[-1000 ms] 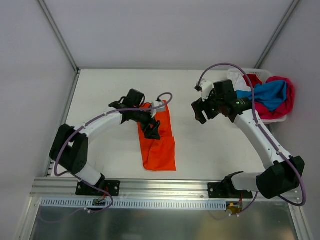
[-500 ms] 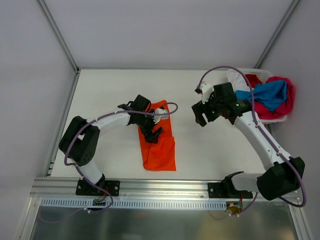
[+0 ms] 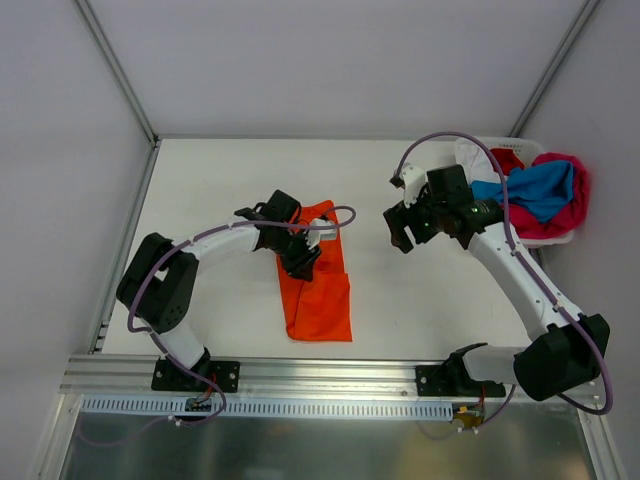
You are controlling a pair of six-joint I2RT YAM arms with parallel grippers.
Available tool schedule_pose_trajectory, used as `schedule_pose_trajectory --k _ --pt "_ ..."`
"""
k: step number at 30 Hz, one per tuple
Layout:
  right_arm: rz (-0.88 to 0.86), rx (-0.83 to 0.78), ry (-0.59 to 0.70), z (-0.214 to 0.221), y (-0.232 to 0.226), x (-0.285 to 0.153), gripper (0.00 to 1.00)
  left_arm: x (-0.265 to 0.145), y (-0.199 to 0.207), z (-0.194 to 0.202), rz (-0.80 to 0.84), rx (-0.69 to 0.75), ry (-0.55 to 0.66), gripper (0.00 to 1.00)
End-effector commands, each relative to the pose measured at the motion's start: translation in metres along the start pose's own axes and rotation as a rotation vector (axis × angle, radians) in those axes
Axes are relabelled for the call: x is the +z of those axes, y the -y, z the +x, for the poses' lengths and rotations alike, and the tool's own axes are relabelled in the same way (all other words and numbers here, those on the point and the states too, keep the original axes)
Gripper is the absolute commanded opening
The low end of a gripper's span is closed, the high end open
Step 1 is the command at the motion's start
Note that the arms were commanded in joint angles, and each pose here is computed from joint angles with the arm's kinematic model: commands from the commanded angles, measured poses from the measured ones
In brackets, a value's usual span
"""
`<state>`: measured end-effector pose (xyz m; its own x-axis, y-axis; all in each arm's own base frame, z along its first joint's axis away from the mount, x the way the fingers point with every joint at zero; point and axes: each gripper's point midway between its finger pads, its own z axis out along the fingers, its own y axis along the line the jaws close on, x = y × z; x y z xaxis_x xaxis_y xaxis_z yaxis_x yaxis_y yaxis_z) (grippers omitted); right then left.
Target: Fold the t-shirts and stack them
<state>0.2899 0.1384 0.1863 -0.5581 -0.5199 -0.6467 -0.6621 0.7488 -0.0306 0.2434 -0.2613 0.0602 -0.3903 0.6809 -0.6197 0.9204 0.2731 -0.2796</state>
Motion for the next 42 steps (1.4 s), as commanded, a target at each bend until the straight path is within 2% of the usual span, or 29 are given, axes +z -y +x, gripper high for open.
schedule_pose_trajectory --k 1,2,4,8,18,31,36,42 --pt "0.023 0.010 0.035 -0.008 0.003 -0.007 0.81 -0.005 0.011 -0.014 0.079 0.009 0.025 0.21" --pt "0.024 0.010 0.034 -0.007 0.004 -0.006 0.81 -0.004 0.012 -0.013 0.086 0.008 0.020 0.08" --pt "0.029 0.009 0.030 -0.007 0.004 -0.006 0.81 -0.003 0.014 -0.009 0.099 -0.005 0.005 0.00" --pt "0.028 0.009 0.031 -0.006 0.004 -0.006 0.81 -0.003 0.015 -0.006 0.096 0.006 0.001 0.00" --pt "0.020 0.006 0.031 -0.004 0.002 -0.005 0.81 -0.025 -0.001 0.013 -0.035 0.042 -0.044 0.00" --pt "0.013 -0.023 0.005 -0.001 -0.004 0.002 0.81 -0.086 -0.030 0.006 -0.201 0.047 0.059 0.00" --pt "0.014 -0.035 -0.007 0.000 -0.006 0.005 0.81 -0.095 -0.039 0.002 -0.253 0.075 0.078 0.00" --pt "0.013 -0.041 -0.017 0.001 -0.007 0.006 0.81 -0.086 -0.062 0.016 -0.275 0.022 0.019 0.00"
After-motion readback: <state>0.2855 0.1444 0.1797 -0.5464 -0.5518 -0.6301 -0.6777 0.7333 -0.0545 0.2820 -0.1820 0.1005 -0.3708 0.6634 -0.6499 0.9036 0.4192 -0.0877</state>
